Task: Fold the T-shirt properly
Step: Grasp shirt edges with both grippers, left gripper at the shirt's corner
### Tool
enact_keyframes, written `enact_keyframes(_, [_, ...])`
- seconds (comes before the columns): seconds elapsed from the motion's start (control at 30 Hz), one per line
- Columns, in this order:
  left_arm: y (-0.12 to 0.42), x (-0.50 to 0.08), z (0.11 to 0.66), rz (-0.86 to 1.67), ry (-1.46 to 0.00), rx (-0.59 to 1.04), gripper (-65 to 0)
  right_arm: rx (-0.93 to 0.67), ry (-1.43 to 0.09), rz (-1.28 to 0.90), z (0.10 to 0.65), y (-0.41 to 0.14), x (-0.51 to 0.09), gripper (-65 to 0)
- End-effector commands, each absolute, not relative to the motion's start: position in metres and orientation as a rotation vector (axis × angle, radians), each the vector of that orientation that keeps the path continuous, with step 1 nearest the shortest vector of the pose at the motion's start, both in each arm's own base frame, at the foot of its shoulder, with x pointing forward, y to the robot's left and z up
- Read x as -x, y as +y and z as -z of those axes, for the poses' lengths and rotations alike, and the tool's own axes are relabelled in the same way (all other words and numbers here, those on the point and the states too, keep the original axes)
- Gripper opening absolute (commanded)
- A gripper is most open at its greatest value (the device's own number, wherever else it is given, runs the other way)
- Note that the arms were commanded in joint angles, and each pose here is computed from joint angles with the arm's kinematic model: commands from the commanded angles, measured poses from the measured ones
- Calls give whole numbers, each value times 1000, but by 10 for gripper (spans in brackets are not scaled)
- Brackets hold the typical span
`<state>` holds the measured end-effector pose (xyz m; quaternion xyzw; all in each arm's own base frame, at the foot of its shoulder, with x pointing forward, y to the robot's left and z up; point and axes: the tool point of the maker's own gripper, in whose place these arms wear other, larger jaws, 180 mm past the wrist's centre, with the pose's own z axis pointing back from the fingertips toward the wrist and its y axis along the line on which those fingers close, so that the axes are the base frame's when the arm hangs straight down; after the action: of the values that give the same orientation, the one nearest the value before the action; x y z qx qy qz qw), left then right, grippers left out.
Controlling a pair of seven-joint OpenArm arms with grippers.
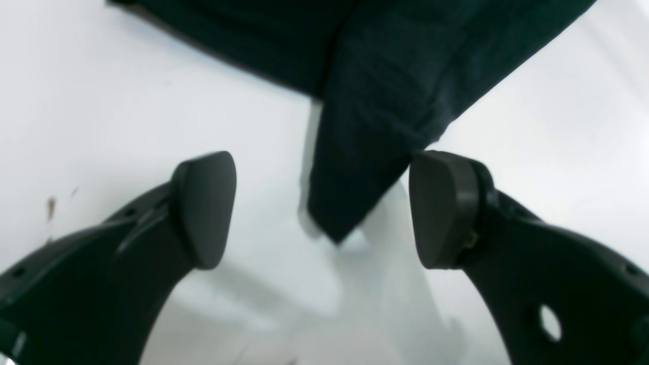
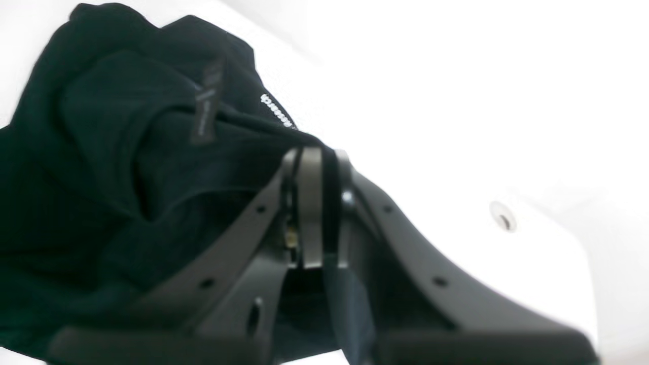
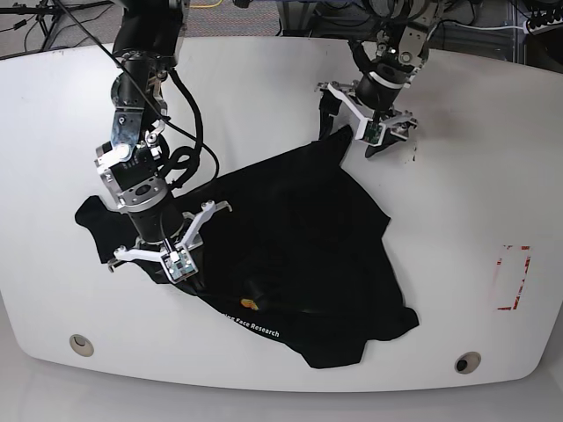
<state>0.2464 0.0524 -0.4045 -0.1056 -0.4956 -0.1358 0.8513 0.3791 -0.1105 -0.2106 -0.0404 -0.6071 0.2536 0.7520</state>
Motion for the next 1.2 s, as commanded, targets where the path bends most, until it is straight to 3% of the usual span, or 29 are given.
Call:
enact_keyframes(0.0, [46, -257, 394, 282, -1091, 238, -150, 96, -1398, -554, 190, -111, -383, -650])
enact_keyframes(0.27, [26, -262, 406, 279, -1064, 277, -154, 98, -1398, -558, 190, -111, -383, -650])
enact_keyframes(0.33, [22, -261, 411, 287, -1050, 282, -181, 97, -1397, -559, 190, -111, -383, -650])
enact_keyframes(0.57, [5, -258, 423, 338, -1016, 310, -422, 99, -1398, -560, 189, -111, -383, -650])
enact_keyframes(0.7, [4, -257, 424, 334, -1013, 310, -636, 100, -1398, -559, 189, -112, -383, -650])
enact_keyframes(1.17, [29, -256, 412, 309, -1044, 270, -646, 129, -1402, -509, 186, -128, -386, -650])
